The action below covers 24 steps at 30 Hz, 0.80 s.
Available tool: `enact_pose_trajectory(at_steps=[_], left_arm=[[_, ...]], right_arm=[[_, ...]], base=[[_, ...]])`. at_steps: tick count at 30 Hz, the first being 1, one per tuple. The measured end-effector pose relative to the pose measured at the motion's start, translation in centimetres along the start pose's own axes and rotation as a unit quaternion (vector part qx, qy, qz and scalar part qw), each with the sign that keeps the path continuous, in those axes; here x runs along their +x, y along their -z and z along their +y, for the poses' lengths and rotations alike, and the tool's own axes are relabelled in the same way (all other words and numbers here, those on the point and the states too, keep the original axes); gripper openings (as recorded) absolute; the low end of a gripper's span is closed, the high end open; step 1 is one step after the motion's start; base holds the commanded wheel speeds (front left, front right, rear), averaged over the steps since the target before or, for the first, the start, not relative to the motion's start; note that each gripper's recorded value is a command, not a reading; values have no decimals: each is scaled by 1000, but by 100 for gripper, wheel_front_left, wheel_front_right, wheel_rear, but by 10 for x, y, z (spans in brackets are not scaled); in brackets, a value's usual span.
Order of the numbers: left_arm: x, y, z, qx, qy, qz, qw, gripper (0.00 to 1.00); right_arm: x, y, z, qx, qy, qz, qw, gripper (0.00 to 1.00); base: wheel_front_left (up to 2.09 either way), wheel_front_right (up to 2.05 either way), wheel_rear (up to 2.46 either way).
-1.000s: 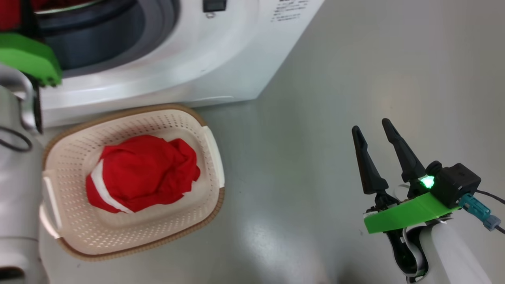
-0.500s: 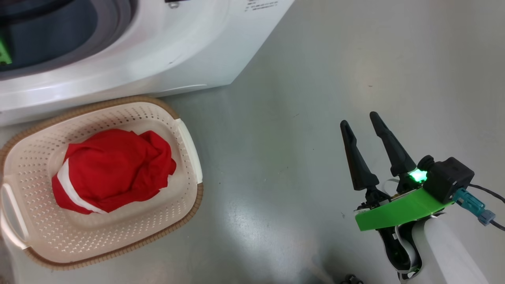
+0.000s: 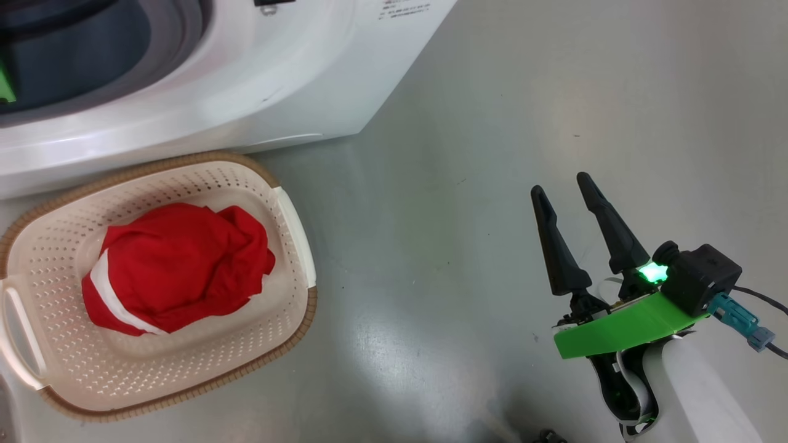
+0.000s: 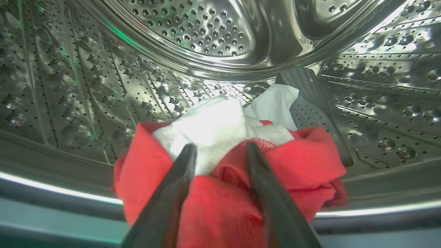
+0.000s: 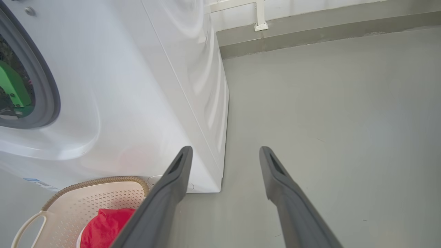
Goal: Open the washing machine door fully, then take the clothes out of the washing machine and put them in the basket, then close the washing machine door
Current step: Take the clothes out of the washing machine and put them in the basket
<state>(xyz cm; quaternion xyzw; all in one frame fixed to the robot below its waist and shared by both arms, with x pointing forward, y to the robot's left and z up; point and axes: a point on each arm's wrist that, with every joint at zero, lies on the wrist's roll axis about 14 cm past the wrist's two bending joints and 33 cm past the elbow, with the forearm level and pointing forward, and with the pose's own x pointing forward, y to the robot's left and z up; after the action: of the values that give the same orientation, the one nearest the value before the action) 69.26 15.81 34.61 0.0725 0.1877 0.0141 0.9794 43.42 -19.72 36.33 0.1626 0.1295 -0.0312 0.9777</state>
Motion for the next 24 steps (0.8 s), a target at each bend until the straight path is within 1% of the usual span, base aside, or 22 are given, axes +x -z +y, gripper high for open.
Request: enact_pose_trajectory(at_steps=[1, 2, 10, 15, 20, 24], left_arm=[[-1, 1, 0, -1, 0, 3, 1000, 13], [-1, 1, 0, -3, -1, 6, 1000, 0], [-5, -2, 0, 2, 2, 9, 1000, 0], [-10, -13, -3, -9, 7, -12, 1000, 0], [-20, -25, -1, -32, 7, -35, 999, 0], [-30, -36, -2, -62, 12, -57, 996, 0]], right_arm=[[0, -1, 0, 0, 0, -1, 1000, 100], [0, -1, 1, 0, -1, -2, 1000, 100], [-1, -6, 3, 1, -4, -7, 1000, 100], [-1, -10, 5, 2, -6, -13, 1000, 100], [0, -18, 8, 4, -10, -24, 1000, 100], [-1, -23, 13, 5, -17, -31, 999, 100]], base=[[0, 0, 0], [0, 0, 0], [0, 0, 0], [0, 0, 0], [0, 0, 0], [0, 0, 0]])
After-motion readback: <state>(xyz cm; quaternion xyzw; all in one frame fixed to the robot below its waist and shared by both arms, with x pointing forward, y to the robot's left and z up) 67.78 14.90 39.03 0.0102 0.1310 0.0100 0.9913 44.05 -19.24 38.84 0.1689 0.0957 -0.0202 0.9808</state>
